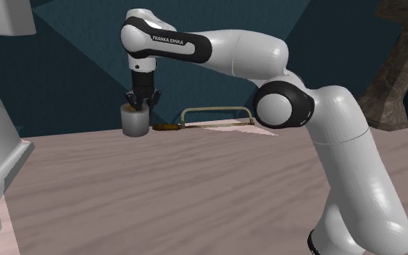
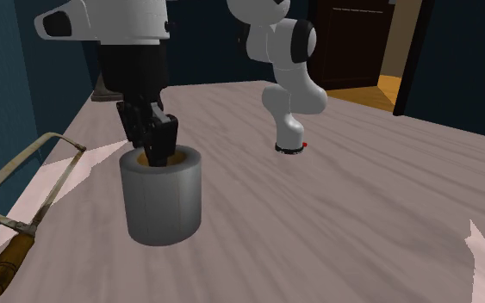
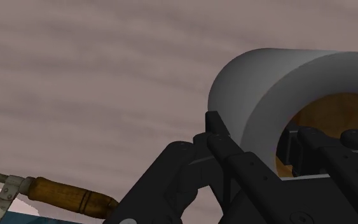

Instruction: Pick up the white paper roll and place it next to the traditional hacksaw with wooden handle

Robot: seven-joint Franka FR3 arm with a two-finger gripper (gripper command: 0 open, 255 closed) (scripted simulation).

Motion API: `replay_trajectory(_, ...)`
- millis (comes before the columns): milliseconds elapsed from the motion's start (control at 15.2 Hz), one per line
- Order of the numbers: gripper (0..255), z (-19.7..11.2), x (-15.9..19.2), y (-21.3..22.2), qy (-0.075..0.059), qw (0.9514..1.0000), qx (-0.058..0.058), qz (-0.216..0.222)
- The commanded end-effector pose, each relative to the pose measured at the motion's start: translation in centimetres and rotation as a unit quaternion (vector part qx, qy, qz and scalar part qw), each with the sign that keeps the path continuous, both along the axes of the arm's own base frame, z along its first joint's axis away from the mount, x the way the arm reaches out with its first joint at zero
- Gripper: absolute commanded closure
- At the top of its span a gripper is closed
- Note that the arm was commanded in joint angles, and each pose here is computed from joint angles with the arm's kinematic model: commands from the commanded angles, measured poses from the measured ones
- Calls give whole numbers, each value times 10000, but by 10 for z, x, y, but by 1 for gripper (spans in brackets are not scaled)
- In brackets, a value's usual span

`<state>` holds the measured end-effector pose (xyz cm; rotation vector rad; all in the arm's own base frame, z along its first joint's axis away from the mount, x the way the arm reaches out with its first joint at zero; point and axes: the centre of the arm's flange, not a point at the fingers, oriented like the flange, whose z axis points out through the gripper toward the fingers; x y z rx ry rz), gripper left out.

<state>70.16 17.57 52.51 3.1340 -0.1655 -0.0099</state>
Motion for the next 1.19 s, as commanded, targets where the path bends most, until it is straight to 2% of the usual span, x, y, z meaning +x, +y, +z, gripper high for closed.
replay_trajectory(0, 255, 10, 0, 1, -2, 10000, 0, 0)
replay_trajectory(1122, 255, 10, -75, -210, -2, 10000, 0, 0)
